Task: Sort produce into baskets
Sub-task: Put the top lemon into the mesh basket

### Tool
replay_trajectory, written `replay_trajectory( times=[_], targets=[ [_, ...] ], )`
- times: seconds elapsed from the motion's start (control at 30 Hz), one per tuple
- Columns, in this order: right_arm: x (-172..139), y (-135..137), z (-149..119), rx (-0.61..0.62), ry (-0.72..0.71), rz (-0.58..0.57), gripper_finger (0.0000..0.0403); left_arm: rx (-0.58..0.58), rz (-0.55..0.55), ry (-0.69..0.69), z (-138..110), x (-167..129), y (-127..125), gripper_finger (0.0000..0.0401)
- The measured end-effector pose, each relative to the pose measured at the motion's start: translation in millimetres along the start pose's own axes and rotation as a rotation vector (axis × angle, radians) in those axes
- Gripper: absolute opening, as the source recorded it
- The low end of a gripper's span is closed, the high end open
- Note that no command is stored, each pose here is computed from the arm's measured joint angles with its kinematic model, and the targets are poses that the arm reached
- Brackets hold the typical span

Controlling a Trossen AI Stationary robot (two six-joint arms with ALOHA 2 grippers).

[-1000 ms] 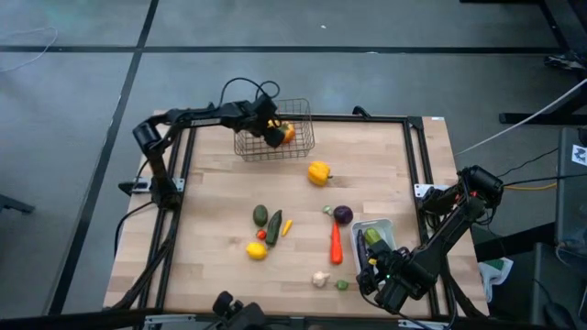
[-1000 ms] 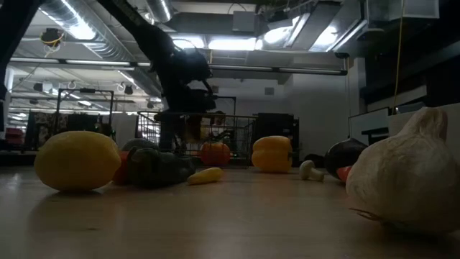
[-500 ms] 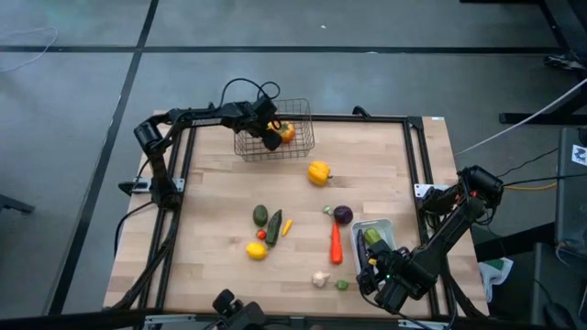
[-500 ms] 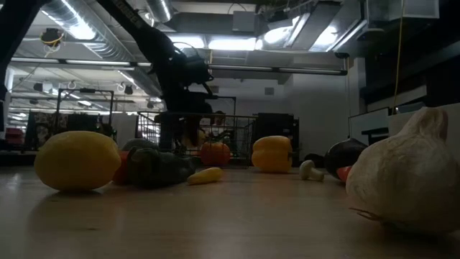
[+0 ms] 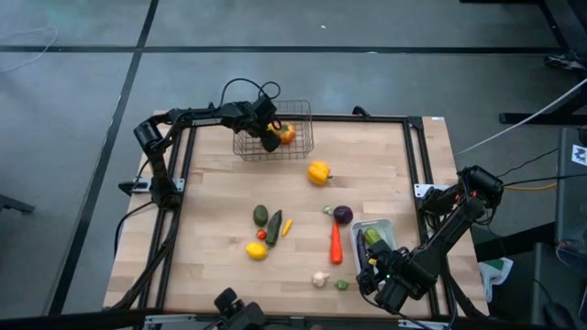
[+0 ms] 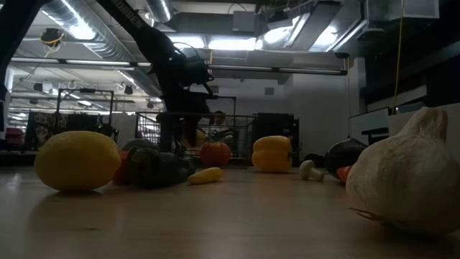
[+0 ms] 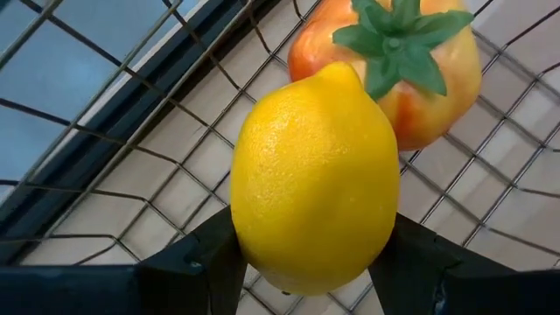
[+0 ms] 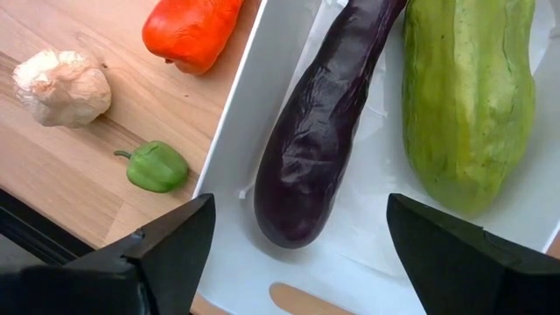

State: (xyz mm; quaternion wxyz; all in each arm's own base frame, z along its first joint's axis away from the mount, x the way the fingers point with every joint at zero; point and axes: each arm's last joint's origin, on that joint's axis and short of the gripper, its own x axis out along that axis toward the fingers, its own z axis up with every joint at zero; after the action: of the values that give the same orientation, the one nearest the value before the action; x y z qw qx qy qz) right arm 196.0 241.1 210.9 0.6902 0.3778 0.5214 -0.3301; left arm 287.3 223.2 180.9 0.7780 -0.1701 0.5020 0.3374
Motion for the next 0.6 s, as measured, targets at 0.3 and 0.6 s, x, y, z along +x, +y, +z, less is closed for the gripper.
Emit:
replay_trajectory(
  times=[0.3, 0.6],
  targets=[
    [0.0, 0.0, 0.0, 0.0, 0.0, 0.0, 0.0337, 0.056, 0.0, 0.001, -0.1, 0.0, -0.1, 0.0198],
    [0.0, 0.0, -0.1, -0.001, 0.001, 0.0, 0.0337, 0.052, -0.001, -0.003, 0.2, 0.0, -0.2, 0.0198]
  ],
)
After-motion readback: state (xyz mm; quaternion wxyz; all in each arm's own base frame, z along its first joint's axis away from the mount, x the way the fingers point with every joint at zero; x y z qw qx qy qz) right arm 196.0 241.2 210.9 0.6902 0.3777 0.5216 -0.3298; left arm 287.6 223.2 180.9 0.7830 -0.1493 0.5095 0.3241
